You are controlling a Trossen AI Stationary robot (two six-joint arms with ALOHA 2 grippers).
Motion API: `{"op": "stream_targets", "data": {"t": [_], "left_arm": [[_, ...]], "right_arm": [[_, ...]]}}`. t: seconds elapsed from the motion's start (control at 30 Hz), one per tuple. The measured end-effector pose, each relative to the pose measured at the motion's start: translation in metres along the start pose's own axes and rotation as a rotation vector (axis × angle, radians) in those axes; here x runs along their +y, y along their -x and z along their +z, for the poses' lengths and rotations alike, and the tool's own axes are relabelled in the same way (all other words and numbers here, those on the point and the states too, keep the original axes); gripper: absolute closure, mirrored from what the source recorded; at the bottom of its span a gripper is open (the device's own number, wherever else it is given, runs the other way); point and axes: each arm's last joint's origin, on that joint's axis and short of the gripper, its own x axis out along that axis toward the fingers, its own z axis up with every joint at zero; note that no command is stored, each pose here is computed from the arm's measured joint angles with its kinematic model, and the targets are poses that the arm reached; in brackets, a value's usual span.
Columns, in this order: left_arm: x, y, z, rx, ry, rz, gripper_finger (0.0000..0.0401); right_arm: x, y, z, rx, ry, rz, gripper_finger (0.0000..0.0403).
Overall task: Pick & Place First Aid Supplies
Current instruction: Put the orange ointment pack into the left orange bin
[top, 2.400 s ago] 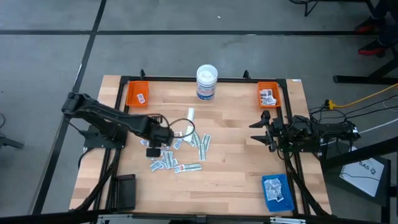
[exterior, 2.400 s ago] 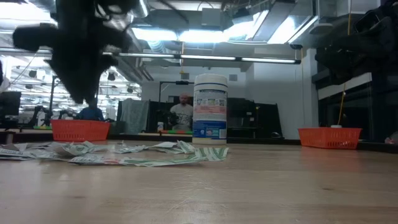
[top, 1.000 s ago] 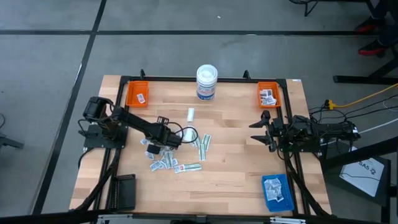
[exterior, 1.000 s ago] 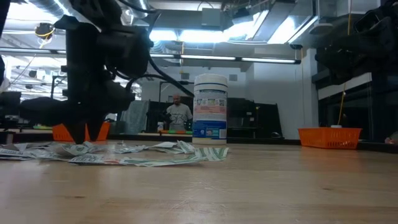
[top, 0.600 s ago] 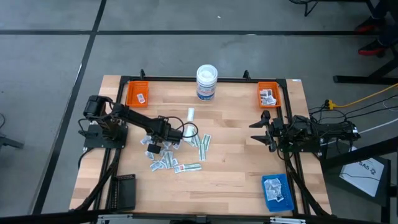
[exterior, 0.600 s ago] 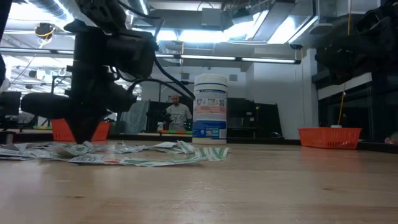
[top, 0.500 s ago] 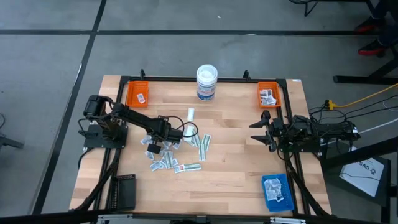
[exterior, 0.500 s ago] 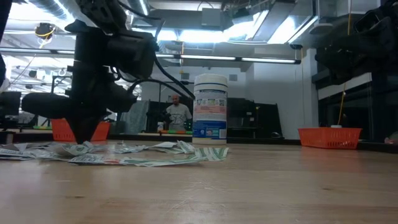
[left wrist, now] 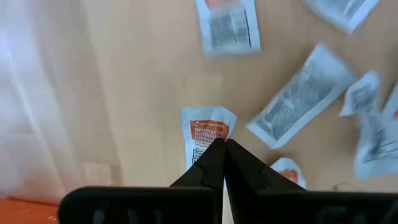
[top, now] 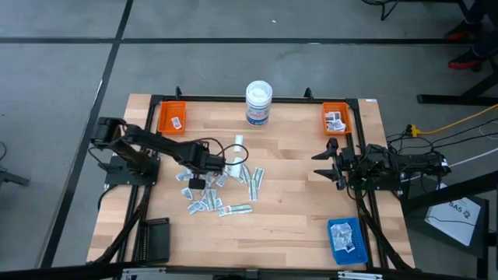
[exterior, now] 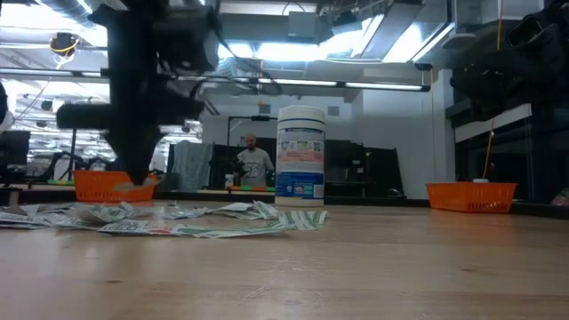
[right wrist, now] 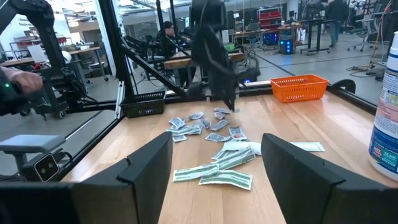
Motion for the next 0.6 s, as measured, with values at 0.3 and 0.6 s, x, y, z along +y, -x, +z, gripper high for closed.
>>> {"op": "stream_targets", "data": {"t": [0.3, 0.6], "left_arm": [[0.015, 0.038, -0.014, -0.169, 0.187, -0.002, 0.04], [0.046, 0.063, -0.033, -0.277, 0.321, 0.027, 0.0399]], "right_arm": [[0.0, 0.0, 0.0, 0.0, 0.0, 0.0, 0.0158], [0.0, 0.0, 0.0, 0.0, 0.0, 0.0, 0.0158]]}}
